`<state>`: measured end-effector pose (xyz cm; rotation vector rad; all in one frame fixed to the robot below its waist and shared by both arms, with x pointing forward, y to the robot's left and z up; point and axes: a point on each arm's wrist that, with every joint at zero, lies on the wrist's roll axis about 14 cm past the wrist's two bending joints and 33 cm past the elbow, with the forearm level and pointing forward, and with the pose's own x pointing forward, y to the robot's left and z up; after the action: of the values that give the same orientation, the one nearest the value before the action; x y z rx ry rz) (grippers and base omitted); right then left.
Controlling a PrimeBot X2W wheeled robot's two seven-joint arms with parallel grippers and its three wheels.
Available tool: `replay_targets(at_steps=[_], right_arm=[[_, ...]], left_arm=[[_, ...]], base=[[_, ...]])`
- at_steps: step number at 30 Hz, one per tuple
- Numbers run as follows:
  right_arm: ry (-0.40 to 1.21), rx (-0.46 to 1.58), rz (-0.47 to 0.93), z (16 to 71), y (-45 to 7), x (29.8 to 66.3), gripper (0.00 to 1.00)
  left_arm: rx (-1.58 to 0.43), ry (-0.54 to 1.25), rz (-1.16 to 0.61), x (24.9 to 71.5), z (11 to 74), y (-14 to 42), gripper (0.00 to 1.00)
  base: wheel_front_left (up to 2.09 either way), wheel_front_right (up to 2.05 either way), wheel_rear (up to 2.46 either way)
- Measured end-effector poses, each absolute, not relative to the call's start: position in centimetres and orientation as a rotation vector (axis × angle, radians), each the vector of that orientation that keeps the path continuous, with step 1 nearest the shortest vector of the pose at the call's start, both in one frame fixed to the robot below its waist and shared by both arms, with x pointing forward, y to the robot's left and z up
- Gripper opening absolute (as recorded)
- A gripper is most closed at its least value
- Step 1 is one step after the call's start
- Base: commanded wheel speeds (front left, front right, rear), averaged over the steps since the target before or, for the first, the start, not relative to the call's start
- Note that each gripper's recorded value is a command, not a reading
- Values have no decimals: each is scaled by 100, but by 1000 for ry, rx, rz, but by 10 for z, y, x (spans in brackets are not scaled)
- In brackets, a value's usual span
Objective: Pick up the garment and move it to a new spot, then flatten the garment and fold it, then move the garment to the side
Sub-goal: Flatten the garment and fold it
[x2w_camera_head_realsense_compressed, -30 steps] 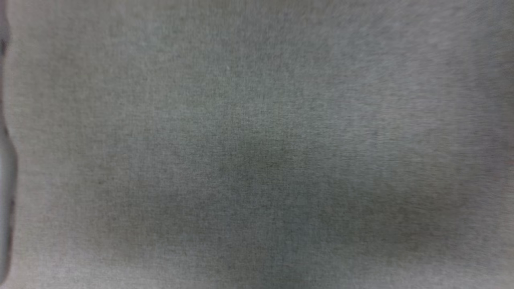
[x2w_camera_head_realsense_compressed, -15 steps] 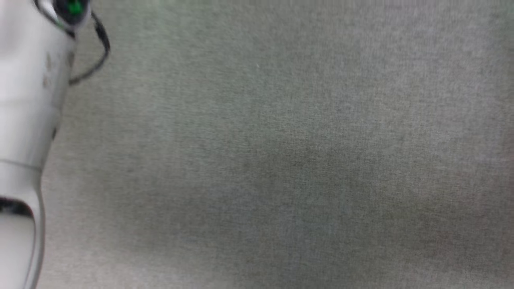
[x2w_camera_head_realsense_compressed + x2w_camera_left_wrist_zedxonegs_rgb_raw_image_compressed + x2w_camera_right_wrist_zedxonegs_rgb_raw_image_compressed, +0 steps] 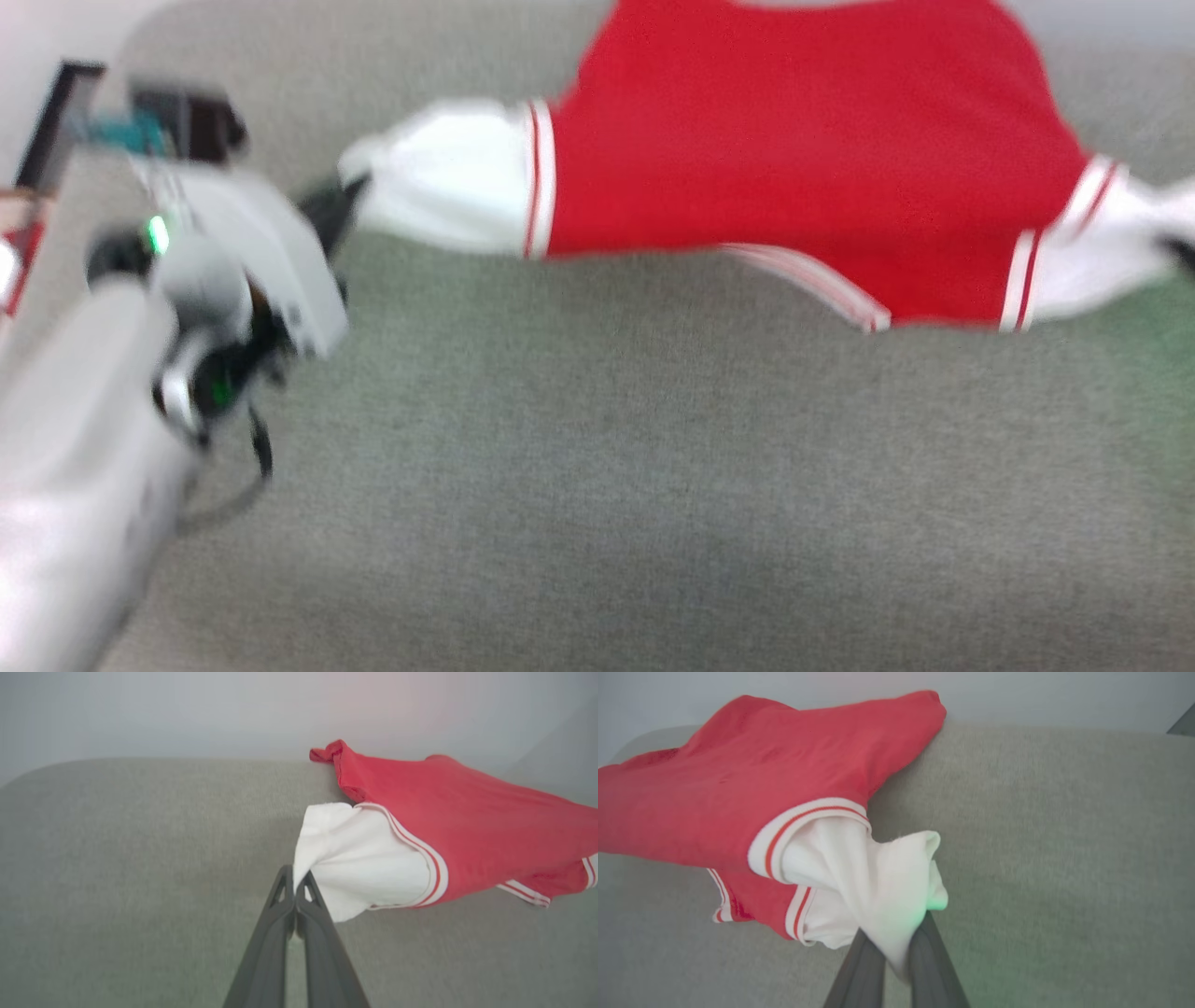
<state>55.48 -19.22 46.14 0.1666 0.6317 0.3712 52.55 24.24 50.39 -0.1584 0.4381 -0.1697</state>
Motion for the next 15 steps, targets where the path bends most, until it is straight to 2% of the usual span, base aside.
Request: replay_targets(at_steps=[6,15], right_arm=[[786,155,406,451,-203,476,0],[976,184,381,440,-234,388,0]], left_arm=[[-196,506,-144,445,491,237,0],[-229,604,-97,351,482,235,0]], base=[[0,0,0],[0,0,0]])
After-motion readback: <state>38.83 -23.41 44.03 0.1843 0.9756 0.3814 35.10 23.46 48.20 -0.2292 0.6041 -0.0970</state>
